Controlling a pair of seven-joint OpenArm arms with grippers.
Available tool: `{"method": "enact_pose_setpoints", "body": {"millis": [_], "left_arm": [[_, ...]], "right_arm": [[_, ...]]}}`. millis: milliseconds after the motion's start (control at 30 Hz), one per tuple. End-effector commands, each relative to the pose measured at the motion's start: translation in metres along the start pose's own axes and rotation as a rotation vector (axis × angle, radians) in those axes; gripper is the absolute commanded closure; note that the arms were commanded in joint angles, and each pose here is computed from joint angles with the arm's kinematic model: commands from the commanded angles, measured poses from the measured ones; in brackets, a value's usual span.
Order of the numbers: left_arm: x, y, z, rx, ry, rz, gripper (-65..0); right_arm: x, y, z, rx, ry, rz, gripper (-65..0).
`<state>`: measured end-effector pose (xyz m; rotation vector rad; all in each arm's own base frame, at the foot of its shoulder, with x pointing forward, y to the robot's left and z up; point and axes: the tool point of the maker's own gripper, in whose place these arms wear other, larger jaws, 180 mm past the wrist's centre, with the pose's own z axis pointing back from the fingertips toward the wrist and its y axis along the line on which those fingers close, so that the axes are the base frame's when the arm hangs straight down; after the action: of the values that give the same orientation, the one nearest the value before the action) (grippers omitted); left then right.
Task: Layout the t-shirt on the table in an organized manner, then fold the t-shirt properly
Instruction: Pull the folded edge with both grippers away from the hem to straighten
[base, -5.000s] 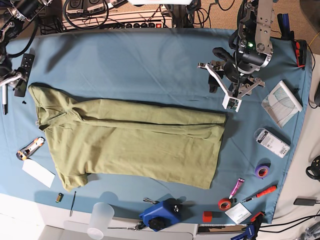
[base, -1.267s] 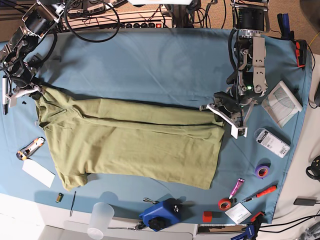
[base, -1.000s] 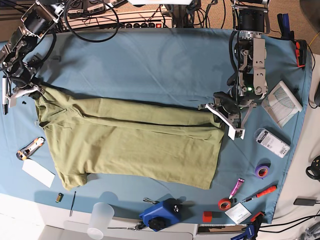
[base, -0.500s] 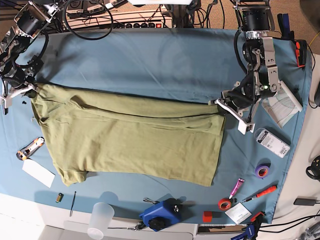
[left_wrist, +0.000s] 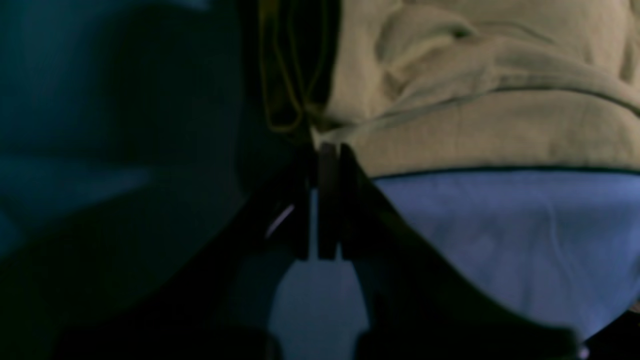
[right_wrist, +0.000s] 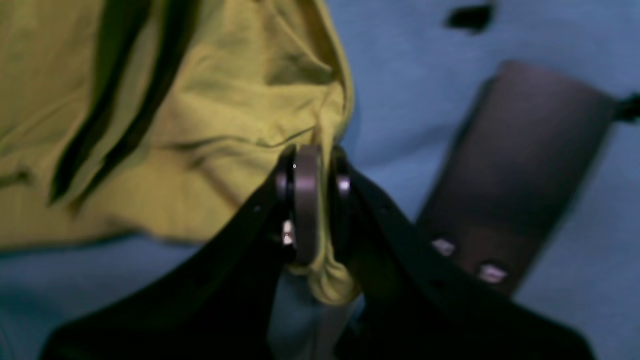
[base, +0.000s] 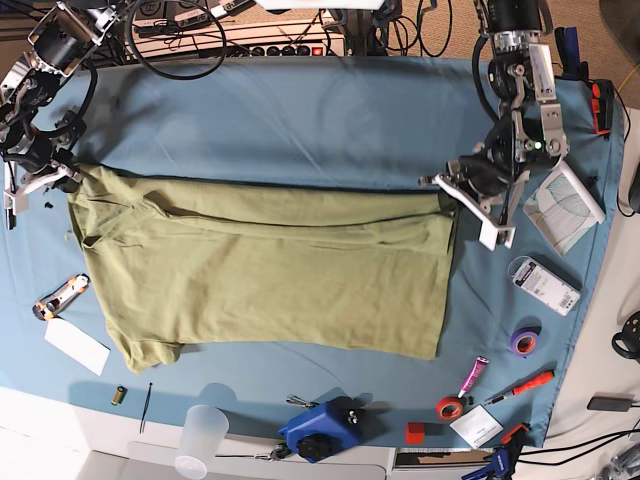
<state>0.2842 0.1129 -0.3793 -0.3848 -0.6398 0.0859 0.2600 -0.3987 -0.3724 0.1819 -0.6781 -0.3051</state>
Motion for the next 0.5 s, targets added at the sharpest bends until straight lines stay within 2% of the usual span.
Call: {"method": "enact_pose_setpoints", "body": {"millis": [0, 233, 333, 467], "left_arm": [[0.008, -0.003, 0.006, -0.007, -0.028, -0.013, 0.0], [0.0, 0.003, 0.022, 0.038, -0.028, -0.061, 0.0], [-0.005, 0.014, 0.029, 0.068, -0.007, -0.092, 0.0], [-0.017, 0.027, 0.036, 0.098, 0.03, -0.116, 0.0]], "right_arm": [[0.022, 0.0, 0.011, 0.002, -0.051, 0.036, 0.0], [0.034, 0.008, 0.034, -0.028, -0.085, 0.137, 0.0], [0.029, 0.009, 0.043, -0.055, -0.065, 0.176, 0.0], [0.011, 0.003, 0.045, -0.071, -0.021, 0.172, 0.0]]}}
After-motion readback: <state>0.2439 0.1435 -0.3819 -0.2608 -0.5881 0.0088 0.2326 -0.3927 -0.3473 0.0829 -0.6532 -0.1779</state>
